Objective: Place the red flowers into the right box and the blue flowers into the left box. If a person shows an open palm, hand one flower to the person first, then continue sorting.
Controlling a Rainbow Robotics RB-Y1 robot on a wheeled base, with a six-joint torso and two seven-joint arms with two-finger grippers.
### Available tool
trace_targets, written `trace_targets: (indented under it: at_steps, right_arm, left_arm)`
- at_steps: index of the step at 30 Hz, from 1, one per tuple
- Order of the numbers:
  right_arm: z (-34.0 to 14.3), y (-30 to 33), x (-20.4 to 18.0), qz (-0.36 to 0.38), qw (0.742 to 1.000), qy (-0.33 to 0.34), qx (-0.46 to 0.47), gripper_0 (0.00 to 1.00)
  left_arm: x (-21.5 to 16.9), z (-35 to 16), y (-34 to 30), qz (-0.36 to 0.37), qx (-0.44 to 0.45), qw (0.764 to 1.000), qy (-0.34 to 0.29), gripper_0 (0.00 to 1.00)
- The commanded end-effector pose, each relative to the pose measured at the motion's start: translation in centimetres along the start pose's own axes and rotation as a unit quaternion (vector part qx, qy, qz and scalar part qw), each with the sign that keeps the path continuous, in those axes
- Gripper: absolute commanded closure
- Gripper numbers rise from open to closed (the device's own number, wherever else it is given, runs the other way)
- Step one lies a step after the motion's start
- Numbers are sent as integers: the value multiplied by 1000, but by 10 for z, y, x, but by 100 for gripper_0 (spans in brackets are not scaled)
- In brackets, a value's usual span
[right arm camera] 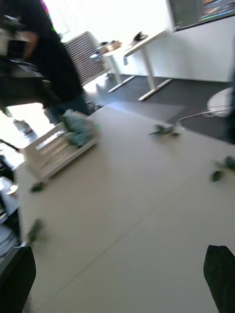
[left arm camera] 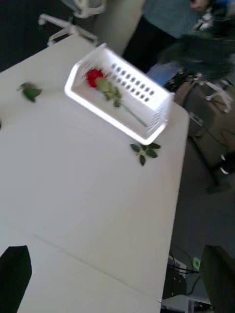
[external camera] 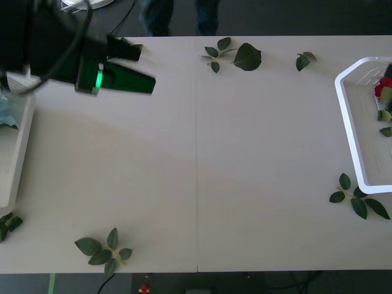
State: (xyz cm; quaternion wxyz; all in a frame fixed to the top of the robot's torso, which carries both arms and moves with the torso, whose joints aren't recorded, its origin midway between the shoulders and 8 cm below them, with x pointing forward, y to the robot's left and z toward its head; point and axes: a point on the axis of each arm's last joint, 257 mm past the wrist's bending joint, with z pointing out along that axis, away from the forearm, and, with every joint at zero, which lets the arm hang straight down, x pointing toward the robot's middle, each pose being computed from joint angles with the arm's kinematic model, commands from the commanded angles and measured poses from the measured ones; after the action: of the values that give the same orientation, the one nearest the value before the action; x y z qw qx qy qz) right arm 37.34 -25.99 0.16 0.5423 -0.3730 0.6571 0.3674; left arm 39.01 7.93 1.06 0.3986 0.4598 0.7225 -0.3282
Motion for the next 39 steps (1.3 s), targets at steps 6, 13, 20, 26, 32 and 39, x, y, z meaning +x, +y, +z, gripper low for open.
trace_targets:
  at_steps: [6,13,20,26,32,39]
  right_arm:
    - [1,73,-4,-38,997,37,-61,0]
    - [1,81,2,-36,996,43,-64,0]
    - [2,81,8,-25,996,45,-67,0]
    - [2,81,8,-25,996,45,-67,0]
    - [2,81,8,-25,996,45,-67,0]
    - [2,81,8,-25,996,45,-67,0]
  left_arm:
    - [56,28,25,111,-44,993,-6,0]
    - [58,32,38,124,-52,991,-11,0]
    - [61,30,48,123,-61,990,-9,0]
    - [67,24,68,156,-90,984,9,0]
    - [74,19,81,164,-105,981,20,0]
    - [76,20,85,162,-108,981,21,0]
